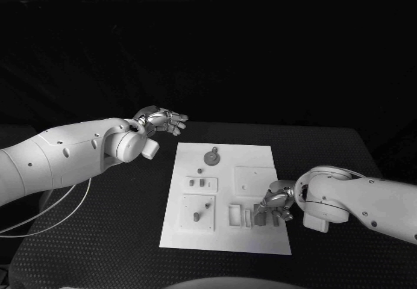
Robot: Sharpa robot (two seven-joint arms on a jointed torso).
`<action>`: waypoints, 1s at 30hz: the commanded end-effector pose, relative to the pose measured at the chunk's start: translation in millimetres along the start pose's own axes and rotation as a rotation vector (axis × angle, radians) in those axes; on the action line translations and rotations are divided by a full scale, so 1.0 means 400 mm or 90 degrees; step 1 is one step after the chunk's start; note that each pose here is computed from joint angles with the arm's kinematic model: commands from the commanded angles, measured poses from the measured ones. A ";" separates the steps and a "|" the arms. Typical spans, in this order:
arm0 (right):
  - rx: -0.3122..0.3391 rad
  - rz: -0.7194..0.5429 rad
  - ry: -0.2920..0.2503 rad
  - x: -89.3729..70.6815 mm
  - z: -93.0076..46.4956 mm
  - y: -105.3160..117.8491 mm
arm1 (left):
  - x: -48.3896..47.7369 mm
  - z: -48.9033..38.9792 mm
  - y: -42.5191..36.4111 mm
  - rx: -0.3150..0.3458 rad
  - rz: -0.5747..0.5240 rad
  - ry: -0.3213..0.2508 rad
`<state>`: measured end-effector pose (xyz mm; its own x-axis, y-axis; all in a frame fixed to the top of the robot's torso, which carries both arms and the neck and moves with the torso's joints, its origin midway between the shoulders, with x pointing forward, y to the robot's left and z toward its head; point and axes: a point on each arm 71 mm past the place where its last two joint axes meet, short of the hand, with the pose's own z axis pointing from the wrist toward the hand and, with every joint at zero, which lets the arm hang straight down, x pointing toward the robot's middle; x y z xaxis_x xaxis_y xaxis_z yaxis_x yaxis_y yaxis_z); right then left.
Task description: Assemble the parts on the task board
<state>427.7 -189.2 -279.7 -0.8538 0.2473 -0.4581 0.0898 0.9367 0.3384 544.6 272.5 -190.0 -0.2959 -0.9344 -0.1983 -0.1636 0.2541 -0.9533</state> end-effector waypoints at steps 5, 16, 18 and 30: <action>-0.004 0.031 0.053 0.008 -0.007 0.020 | 0.009 0.002 -0.005 0.004 -0.004 0.011; -0.007 0.017 0.038 0.005 0.017 0.067 | 0.011 0.001 -0.006 0.005 -0.004 0.013; -0.009 0.012 0.031 0.004 0.023 0.078 | 0.011 0.001 -0.006 0.004 -0.004 0.013; -0.013 -0.015 0.035 0.017 0.052 0.110 | 0.012 0.001 -0.006 0.005 -0.004 0.014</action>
<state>437.1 -141.9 -283.7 -0.8785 0.2337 -0.4167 0.0783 0.9308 0.3570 544.2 269.9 -190.2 -0.3020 -0.9330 -0.1960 -0.1649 0.2536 -0.9532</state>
